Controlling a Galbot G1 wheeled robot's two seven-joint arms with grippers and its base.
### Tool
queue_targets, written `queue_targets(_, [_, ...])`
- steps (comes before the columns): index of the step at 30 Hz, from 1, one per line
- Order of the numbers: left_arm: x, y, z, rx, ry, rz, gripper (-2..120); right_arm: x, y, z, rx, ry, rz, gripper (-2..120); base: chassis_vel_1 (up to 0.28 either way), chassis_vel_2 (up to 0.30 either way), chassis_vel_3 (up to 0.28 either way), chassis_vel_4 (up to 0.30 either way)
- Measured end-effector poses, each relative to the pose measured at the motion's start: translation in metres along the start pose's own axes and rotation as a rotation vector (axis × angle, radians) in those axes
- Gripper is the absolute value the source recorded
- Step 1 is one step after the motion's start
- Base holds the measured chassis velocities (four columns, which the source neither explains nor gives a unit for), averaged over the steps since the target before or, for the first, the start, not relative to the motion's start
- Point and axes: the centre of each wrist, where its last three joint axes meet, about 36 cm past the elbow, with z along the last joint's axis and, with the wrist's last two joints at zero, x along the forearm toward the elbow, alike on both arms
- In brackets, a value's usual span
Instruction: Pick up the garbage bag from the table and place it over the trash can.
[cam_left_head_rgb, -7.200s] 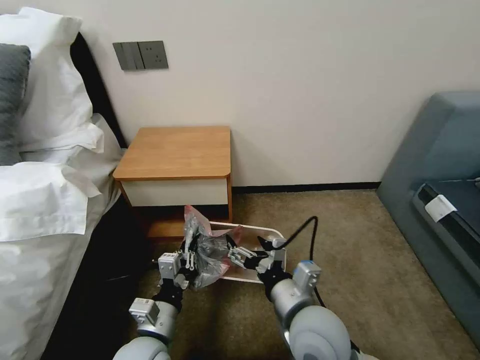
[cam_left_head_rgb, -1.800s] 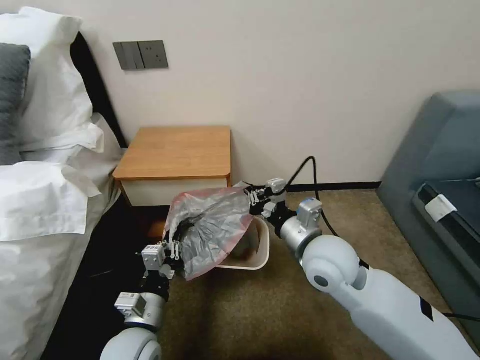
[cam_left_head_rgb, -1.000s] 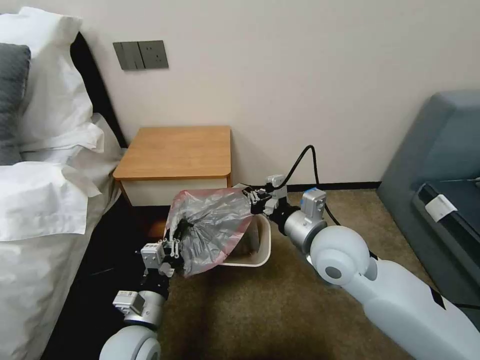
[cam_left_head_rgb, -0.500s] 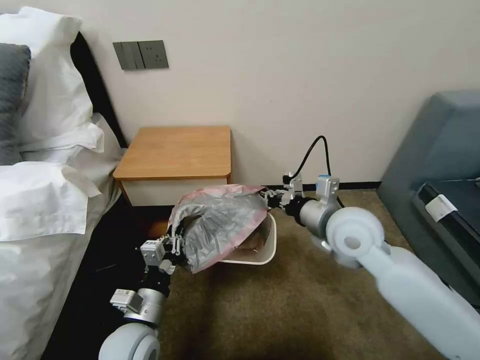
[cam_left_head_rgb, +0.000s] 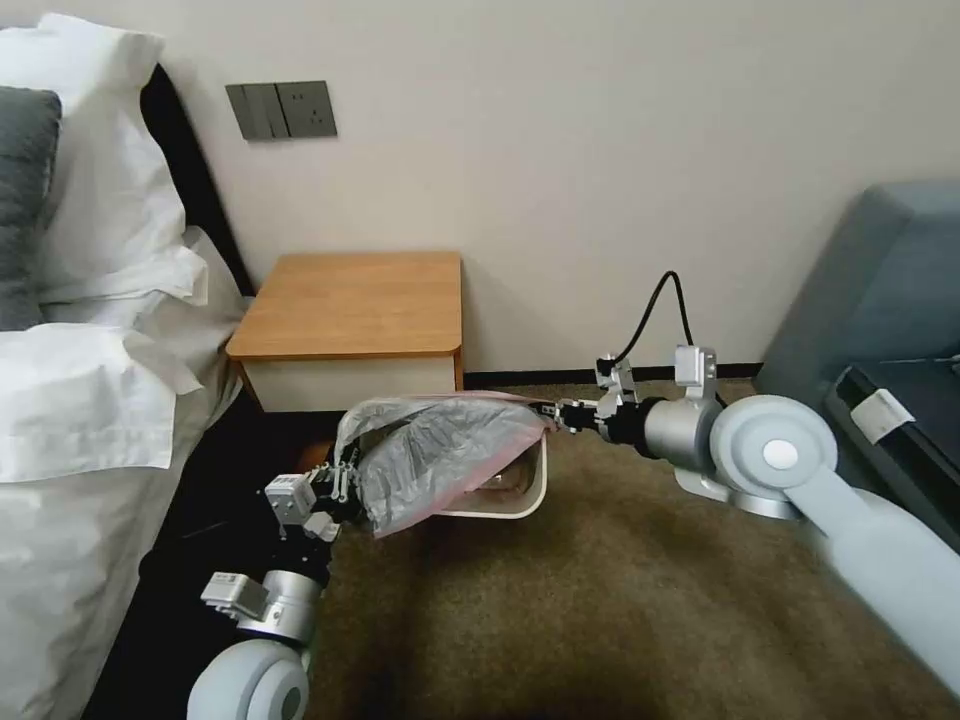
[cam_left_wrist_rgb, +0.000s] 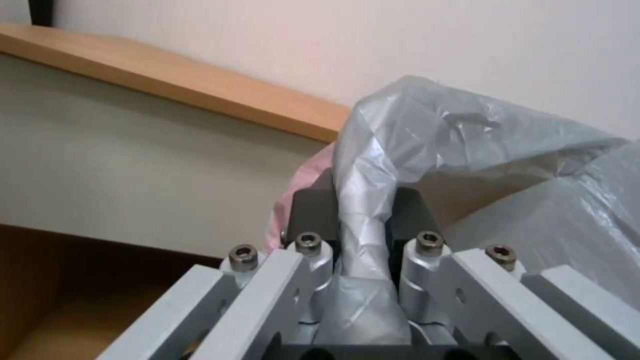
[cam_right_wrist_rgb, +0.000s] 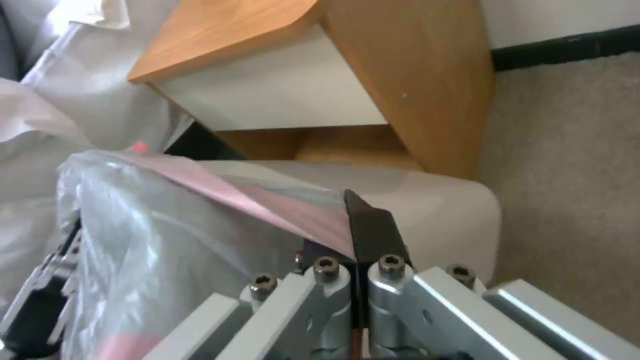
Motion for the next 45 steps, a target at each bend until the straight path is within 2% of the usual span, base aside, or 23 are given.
queue_targets(3, [0.0,0.001,0.001,0.002,0.004,-0.001,9,0.002,0.001,0.003,-0.008,-0.008,-0.006,0,0.0,0.0,0.0,0.0])
queue_targets(6, [-0.001,0.002,0.0,0.01,0.007,-0.003,9,0.006,0.001,0.004,-0.015,-0.029,0.007,5,0.0,0.0,0.0,0.0])
queue_targets(8, [-0.001,0.002,-0.001,0.027,0.015,-0.008,9,0.017,0.002,0.006,-0.025,-0.058,0.024,18,0.0,0.0,0.0,0.0])
queue_targets(9, [-0.001,0.002,-0.001,0.027,0.015,-0.008,9,0.017,0.002,0.006,-0.025,-0.058,0.024,18,0.0,0.0,0.0,0.0])
queue_targets(14, [-0.004,0.005,-0.001,0.049,0.024,-0.024,9,0.047,0.004,0.015,-0.03,-0.083,0.051,37,0.0,0.0,0.0,0.0])
queue_targets(17, [-0.005,0.005,-0.002,0.059,0.03,-0.041,9,0.065,0.018,0.03,-0.031,-0.124,0.068,52,0.0,0.0,0.0,0.0])
queue_targets(18, [-0.005,0.005,-0.002,0.059,0.03,-0.041,9,0.065,0.018,0.03,-0.031,-0.124,0.068,52,0.0,0.0,0.0,0.0])
queue_targets(21, [-0.005,0.006,-0.002,0.057,0.034,-0.051,9,0.076,0.043,0.042,-0.058,-0.221,0.048,65,0.0,0.0,0.0,0.0])
queue_targets(22, [-0.005,0.006,-0.002,0.057,0.034,-0.051,9,0.076,0.043,0.042,-0.058,-0.221,0.048,65,0.0,0.0,0.0,0.0])
queue_targets(25, [-0.005,0.004,-0.001,0.047,0.039,-0.06,9,0.081,0.07,0.051,-0.126,-0.256,-0.041,78,0.0,0.0,0.0,0.0])
queue_targets(27, [-0.005,0.004,-0.001,0.043,0.04,-0.061,9,0.082,0.075,0.053,-0.151,-0.255,-0.062,82,0.0,0.0,0.0,0.0])
queue_targets(30, [-0.005,0.001,-0.002,0.019,0.04,-0.058,9,0.078,0.088,0.069,-0.357,-0.196,-0.114,97,0.0,0.0,0.0,0.0])
queue_targets(31, [-0.005,0.001,-0.002,0.019,0.04,-0.058,9,0.078,0.088,0.069,-0.357,-0.196,-0.114,97,0.0,0.0,0.0,0.0])
queue_targets(33, [-0.005,-0.001,-0.004,-0.003,0.034,-0.049,9,0.07,0.094,0.078,-0.495,-0.137,-0.109,100,0.0,0.0,0.0,0.0])
queue_targets(34, [-0.005,-0.001,-0.004,-0.003,0.034,-0.049,9,0.07,0.094,0.078,-0.495,-0.137,-0.109,100,0.0,0.0,0.0,0.0])
queue_targets(36, [-0.006,-0.003,-0.004,-0.018,0.029,-0.042,9,0.061,0.104,0.083,-0.578,-0.106,-0.1,100,0.0,0.0,0.0,0.0])
queue_targets(40, [-0.007,-0.007,-0.004,-0.031,0.024,-0.035,9,0.045,0.115,0.081,-0.629,-0.09,-0.08,100,0.0,0.0,0.0,0.0])
queue_targets(45, [-0.008,-0.01,-0.006,-0.036,0.016,-0.029,9,0.031,0.12,0.081,-0.627,-0.091,-0.063,100,0.0,0.0,0.0,0.0])
